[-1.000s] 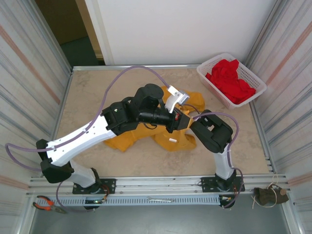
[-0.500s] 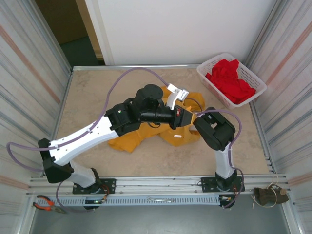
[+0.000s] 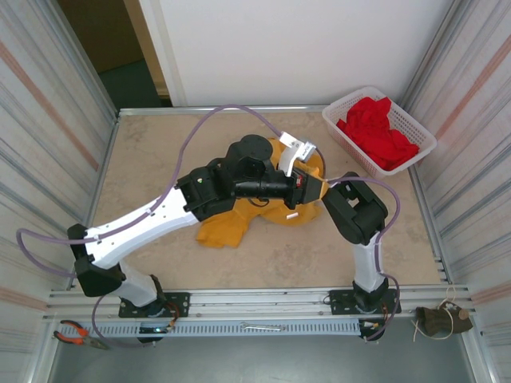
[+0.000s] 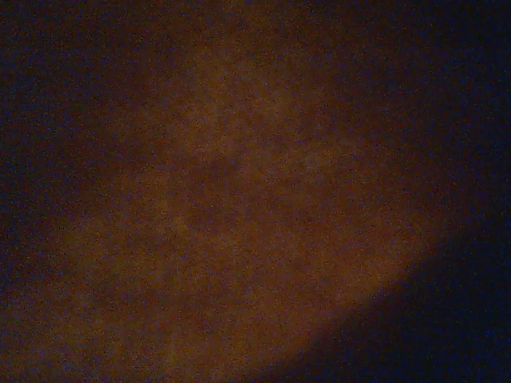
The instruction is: Fold the inside-out t-shirt
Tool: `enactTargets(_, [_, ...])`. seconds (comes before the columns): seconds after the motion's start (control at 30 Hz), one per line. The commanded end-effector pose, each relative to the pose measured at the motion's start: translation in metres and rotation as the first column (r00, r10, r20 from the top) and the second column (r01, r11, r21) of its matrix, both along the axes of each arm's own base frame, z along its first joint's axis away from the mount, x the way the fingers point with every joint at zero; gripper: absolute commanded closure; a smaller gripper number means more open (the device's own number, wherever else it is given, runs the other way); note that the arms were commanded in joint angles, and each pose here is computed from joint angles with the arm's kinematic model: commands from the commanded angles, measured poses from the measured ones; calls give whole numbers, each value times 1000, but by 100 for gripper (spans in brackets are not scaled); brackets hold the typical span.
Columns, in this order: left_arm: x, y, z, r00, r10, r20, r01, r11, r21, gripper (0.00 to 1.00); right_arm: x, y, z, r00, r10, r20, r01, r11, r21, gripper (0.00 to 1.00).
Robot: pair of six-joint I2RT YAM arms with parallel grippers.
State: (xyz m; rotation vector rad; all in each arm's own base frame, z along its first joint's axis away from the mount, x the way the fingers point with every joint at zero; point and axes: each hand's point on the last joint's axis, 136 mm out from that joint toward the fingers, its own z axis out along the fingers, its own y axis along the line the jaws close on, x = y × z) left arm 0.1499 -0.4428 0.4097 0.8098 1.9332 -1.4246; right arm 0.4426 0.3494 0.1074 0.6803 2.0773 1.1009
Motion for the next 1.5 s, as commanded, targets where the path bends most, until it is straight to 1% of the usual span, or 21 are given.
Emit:
enactTargets(0.0, [-93,-32,-22,914,-392,-106,389,920,-44,100,-10,-31,-70,991,-20,-134,7,995,-97,29])
enactTargets(0.07, [-90,-39,-43,910,-384,-159,385,923,-24,100,-13,-49,-77,986,-63,-153,52,996,-76,30])
enactTargets(0.13, [-92,-50,-60,890,-398,-223,403,915,-21,100,-14,-58,-78,986,-72,-148,67,997,-41,31])
enactTargets(0.2, [-101,-63,-70,849,-450,-278,457,888,-45,100,-15,-57,-74,991,-31,-132,29,999,-19,33])
enactTargets(0.27, [-115,-77,-78,800,-507,-321,516,854,-61,100,-15,-52,-71,994,37,-105,-37,999,-3,35])
enactTargets(0.37, [-132,-94,-80,745,-574,-340,586,806,-79,100,-14,-43,-66,990,118,-74,-116,993,39,37])
enactTargets(0.43, [-138,-100,-75,726,-607,-324,615,784,-88,100,-12,-37,-62,985,167,-52,-163,984,69,40])
enactTargets(0.53, [-146,-103,-68,715,-634,-296,642,763,-83,100,-11,-26,-50,975,220,-17,-217,972,89,42])
enactTargets(0.6, [-148,-104,-70,711,-637,-298,648,758,-76,100,-11,-23,-47,973,229,-16,-227,971,72,40])
enactTargets(0.67, [-148,-103,-73,710,-635,-304,648,758,-72,100,-12,-22,-50,972,235,-24,-235,972,17,37])
enactTargets(0.83, [-143,-98,-70,738,-615,-279,625,778,-64,100,-16,-45,-76,982,144,-125,-157,983,-97,30])
enactTargets(0.93, [-138,-95,-71,758,-595,-267,604,795,-58,100,-20,-58,-92,977,88,-193,-120,980,-161,29])
enactTargets(1.0, [-131,-91,-69,785,-568,-249,573,817,-57,100,-25,-66,-99,972,50,-228,-96,976,-197,28])
enactTargets(1.07, [-119,-84,-69,831,-511,-217,514,856,-50,100,-30,-74,-106,967,10,-256,-70,971,-227,27])
enactTargets(1.13, [-101,-72,-61,891,-427,-156,421,904,-69,100,-32,-76,-109,966,1,-258,-60,973,-222,26])
enactTargets(1.23, [-78,-51,-47,946,-316,-78,308,946,-99,100,-34,-77,-113,963,-14,-268,-38,982,-187,25])
enactTargets(1.3, [-64,-38,-42,968,-248,-37,243,965,-103,100,-34,-76,-116,964,-17,-265,-25,988,-153,25])
enactTargets(1.37, [-56,-30,-39,977,-214,-22,211,973,-98,100,-34,-75,-119,964,-18,-265,-18,991,-133,25])
enactTargets(1.47, [-46,-20,-36,984,-177,-17,174,979,-103,100,-37,-80,-125,960,-39,-279,-2,989,-146,25])
